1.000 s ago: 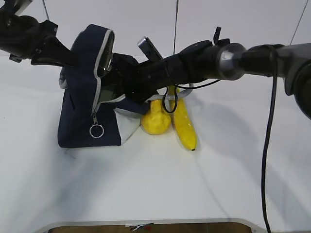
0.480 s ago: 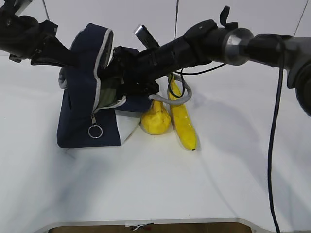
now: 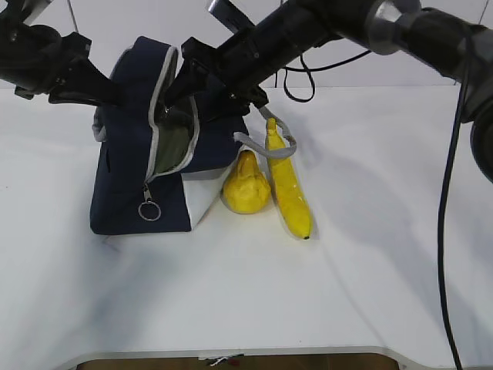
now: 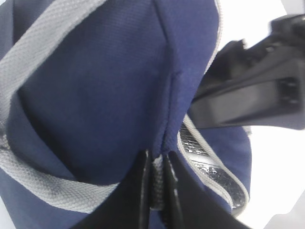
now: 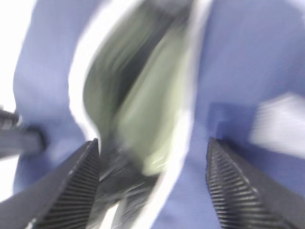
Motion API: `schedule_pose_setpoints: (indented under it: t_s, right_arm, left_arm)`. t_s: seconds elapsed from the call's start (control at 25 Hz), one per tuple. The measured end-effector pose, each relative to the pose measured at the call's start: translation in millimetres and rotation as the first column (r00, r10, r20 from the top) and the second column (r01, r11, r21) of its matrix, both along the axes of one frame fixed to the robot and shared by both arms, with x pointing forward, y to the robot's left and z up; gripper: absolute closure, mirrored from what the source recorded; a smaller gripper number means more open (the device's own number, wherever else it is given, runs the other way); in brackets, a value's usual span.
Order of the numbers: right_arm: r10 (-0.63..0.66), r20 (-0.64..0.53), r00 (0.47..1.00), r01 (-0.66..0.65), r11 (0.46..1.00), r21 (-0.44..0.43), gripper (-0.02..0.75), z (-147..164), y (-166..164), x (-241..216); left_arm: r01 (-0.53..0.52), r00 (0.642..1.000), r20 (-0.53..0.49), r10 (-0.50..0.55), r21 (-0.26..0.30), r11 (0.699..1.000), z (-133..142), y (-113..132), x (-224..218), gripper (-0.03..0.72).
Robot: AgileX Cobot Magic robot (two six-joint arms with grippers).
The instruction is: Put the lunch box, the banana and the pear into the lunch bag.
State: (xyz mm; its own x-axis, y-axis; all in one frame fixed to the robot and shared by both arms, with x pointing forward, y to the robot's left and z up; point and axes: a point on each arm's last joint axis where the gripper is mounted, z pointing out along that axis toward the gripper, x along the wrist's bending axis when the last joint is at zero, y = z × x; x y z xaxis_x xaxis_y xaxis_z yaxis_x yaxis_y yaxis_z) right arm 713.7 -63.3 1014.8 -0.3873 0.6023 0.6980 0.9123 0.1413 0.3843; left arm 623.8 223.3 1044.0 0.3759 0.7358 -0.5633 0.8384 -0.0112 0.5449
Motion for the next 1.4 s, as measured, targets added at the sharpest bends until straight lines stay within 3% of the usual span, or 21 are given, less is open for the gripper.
schedule_pose_setpoints:
  t_s: [0.32, 0.8, 1.16, 1.4]
  right_arm:
    - [-0.057, 0.126, 0.99, 0.075, 0.987, -0.139, 0.185, 45, -13, 2]
    - [-0.101, 0.167, 0.981, 0.128, 0.98, -0.154, 0.185, 65, -18, 1]
    - [-0.12, 0.313, 0.942, 0.225, 0.919, -0.325, 0.185, 92, -40, -5]
    - [-0.113, 0.303, 0.946, 0.251, 0.848, -0.466, 0.211, 73, -53, -3]
  left_arm:
    - [0.002, 1.0, 0.001, -0.002, 0.013, 1.0, -1, 1, 0, 0.669]
    - [0.006, 1.0, 0.001, -0.006, 0.024, 1.0, -1, 2, 0, 0.67]
    - [0.001, 1.0, -0.006, -0.001, -0.011, 1.0, 0, 1, 0, 0.67]
    - [-0.006, 1.0, -0.004, 0.006, -0.02, 1.0, 1, 0, 0, 0.67]
